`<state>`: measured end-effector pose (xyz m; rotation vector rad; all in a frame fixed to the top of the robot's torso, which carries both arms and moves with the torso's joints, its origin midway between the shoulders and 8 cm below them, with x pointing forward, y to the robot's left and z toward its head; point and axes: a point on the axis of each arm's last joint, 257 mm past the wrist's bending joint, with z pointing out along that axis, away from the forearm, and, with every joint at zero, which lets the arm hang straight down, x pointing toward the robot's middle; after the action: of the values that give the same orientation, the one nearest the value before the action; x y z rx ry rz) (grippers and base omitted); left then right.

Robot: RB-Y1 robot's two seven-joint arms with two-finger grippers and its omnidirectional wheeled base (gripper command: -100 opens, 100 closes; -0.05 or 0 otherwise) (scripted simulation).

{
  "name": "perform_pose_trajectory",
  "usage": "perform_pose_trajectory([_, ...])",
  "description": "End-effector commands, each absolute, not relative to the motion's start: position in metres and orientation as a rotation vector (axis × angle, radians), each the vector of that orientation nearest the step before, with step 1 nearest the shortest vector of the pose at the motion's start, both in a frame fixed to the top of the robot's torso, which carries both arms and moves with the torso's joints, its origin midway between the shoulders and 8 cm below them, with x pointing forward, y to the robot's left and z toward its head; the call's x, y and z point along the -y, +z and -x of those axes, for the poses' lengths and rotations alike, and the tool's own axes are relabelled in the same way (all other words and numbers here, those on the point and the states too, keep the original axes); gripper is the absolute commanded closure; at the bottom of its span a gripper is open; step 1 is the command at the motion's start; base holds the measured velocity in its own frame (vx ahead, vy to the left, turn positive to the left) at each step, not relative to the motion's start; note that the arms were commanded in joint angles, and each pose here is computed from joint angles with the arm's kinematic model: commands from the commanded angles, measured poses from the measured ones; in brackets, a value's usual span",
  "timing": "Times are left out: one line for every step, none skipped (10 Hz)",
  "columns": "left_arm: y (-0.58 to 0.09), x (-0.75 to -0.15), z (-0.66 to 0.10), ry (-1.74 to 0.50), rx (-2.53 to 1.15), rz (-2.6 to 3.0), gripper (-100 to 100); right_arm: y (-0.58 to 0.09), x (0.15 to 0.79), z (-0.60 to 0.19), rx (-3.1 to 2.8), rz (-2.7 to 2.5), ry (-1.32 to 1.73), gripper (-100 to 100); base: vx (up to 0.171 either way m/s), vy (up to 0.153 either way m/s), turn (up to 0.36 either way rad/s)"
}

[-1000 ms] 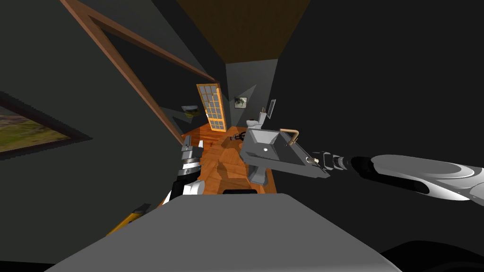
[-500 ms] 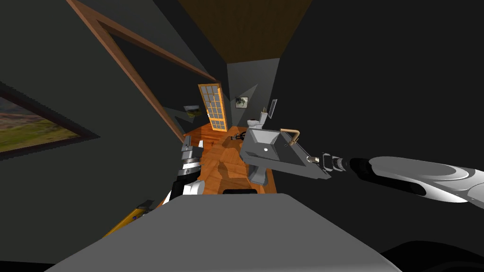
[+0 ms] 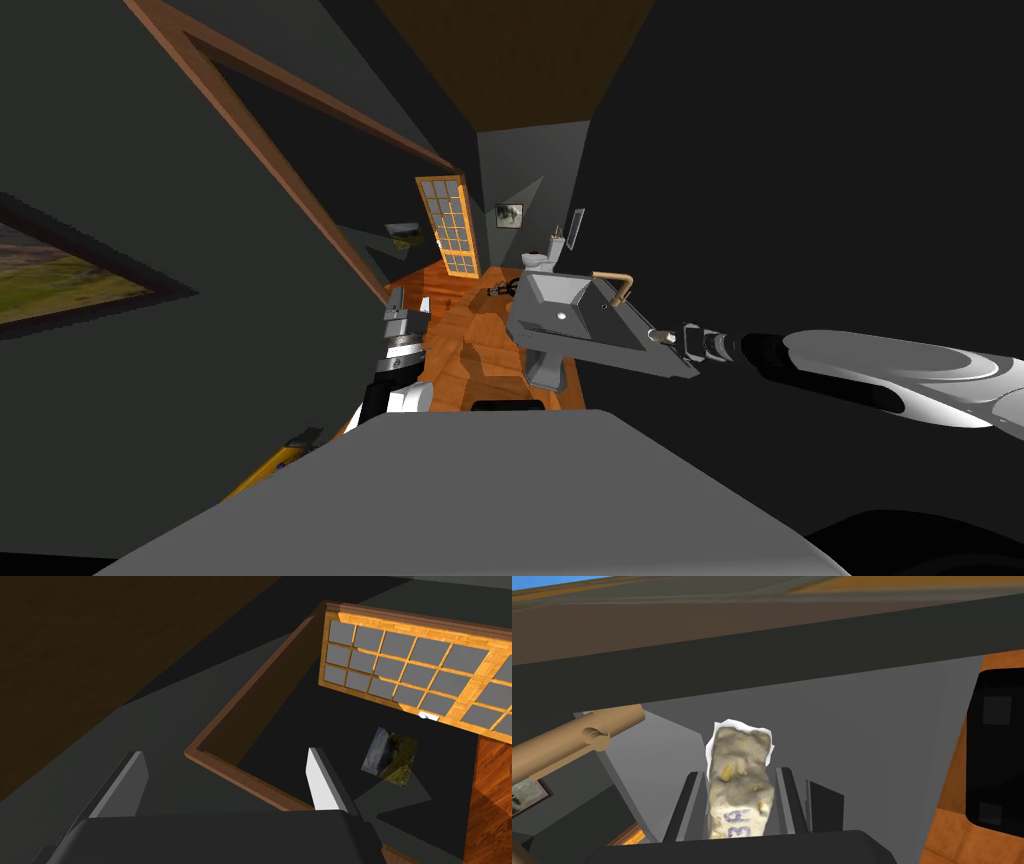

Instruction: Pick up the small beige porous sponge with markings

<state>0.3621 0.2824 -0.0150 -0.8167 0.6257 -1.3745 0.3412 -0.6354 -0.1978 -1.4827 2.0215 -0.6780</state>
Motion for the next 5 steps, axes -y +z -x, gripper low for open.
perform_pose_trajectory([-0.0150,-0.2824,-0.3621,-1.374,-0.626,0.817,0,-0.1922,0.6352,-0.3444,-2.005,1.498,-0.673,100,0.026,0.045,-0.149])
perform_pose_trajectory([-0.0150,-0.2824,-0.3621,-1.375,-0.626,0.817,0,-0.1888,0.6353,-0.3453,-1.995,1.509,-0.668,100,0.025,0.048,-0.105])
perform_pose_trajectory([-0.0150,-0.2824,-0.3621,-1.375,-0.626,0.817,0,-0.1854,0.6353,-0.3461,-1.985,1.519,-0.663,100,0.021,0.046,-0.102])
perform_pose_trajectory([-0.0150,-0.2824,-0.3621,-1.375,-0.626,0.817,0,-0.1868,0.6356,-0.3466,-1.991,1.509,-0.670,100,0.008,0.020,-0.024])
perform_pose_trajectory([-0.0149,-0.2823,-0.3621,-1.375,-0.626,0.817,0,-0.1866,0.6353,-0.3467,-1.989,1.512,-0.668,0,0.000,0.000,0.000])
